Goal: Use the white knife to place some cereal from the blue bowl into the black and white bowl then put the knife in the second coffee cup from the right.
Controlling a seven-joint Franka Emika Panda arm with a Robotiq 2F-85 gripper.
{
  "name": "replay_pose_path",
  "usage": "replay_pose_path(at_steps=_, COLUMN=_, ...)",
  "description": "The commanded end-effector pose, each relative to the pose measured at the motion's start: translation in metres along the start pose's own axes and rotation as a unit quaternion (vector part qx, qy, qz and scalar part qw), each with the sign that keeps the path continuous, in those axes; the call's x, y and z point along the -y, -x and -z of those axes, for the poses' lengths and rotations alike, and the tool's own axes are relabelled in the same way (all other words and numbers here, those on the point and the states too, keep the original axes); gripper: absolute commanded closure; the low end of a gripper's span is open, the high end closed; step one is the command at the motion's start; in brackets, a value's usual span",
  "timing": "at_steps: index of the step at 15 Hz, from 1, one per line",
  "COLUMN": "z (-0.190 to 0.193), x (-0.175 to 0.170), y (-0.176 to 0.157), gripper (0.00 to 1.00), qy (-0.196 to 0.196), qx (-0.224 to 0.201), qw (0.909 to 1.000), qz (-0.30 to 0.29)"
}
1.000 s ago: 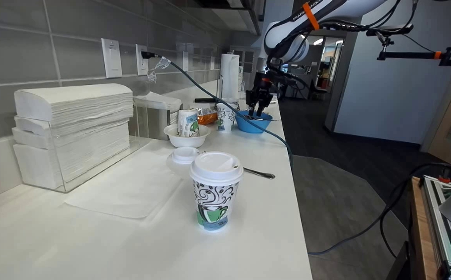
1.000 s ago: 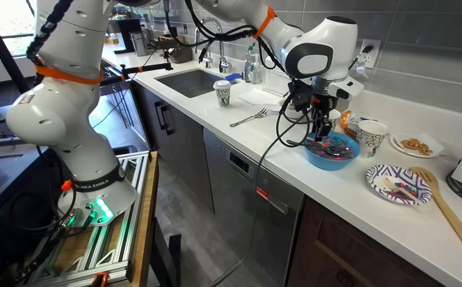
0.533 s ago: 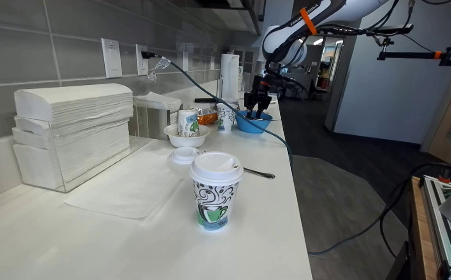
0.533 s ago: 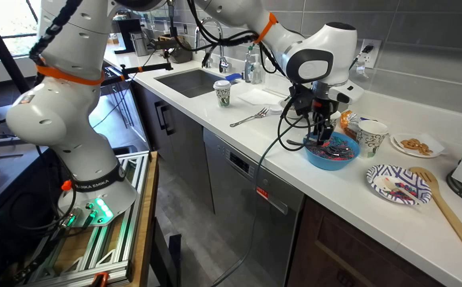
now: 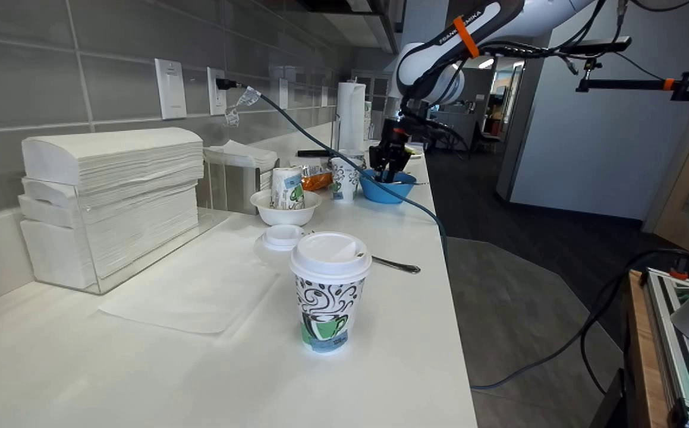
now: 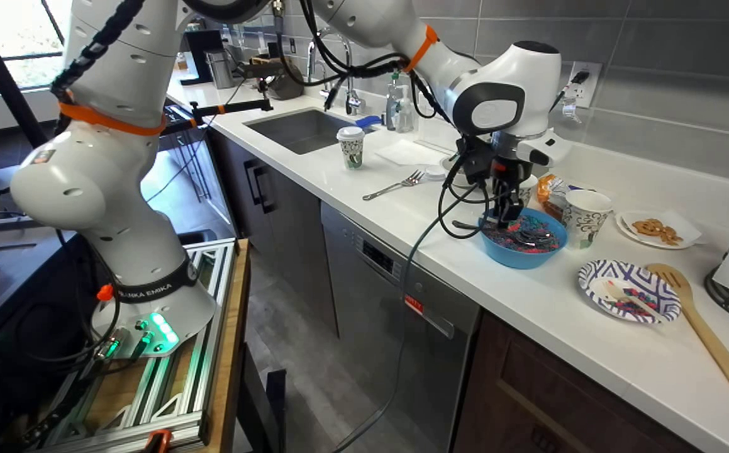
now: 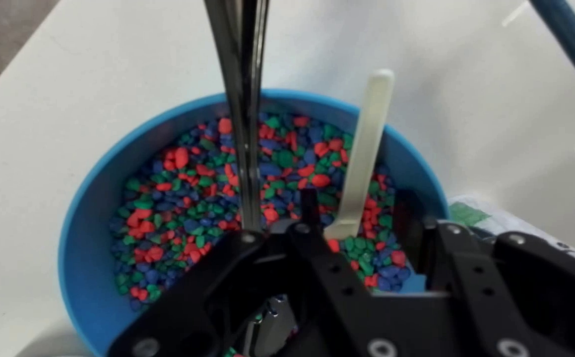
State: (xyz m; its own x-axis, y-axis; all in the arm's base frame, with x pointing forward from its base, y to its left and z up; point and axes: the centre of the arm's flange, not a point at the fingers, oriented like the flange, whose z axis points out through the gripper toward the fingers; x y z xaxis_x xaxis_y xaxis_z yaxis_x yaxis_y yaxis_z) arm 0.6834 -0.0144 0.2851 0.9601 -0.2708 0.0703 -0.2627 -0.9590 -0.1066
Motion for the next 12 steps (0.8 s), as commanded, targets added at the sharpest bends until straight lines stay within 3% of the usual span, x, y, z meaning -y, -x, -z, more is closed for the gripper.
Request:
replay_pose_path(at_steps=1, z=-0.0091, x=0.0067, y=-0.0017, gripper=0.49, qy=0.006, qx=0.003, qw=0.9999, qz=-0.010)
replay_pose_path(at_steps=3, z=-0.0102, x=0.0058, y=-0.0014, gripper=0.49, qy=0.008, qx=0.005, qw=0.9999, qz=-0.013)
replay_pose_path(at_steps=4, z=-0.0099, x=0.0050, y=-0.0017, gripper=0.70, qy=0.009, qx=0.005, qw=0.9998, qz=-0.016)
replay_pose_path(at_steps=8, z=-0.0087, x=0.0021, y=-0.0024, gripper=0.99, qy=0.009, qx=0.007, qw=0.9995, qz=-0.028)
replay_pose_path(at_steps=12, z=-0.0056, x=-0.0019, y=-0.0033, gripper=0.97, qy=0.007, qx=0.004, qw=0.9991, qz=-0.041)
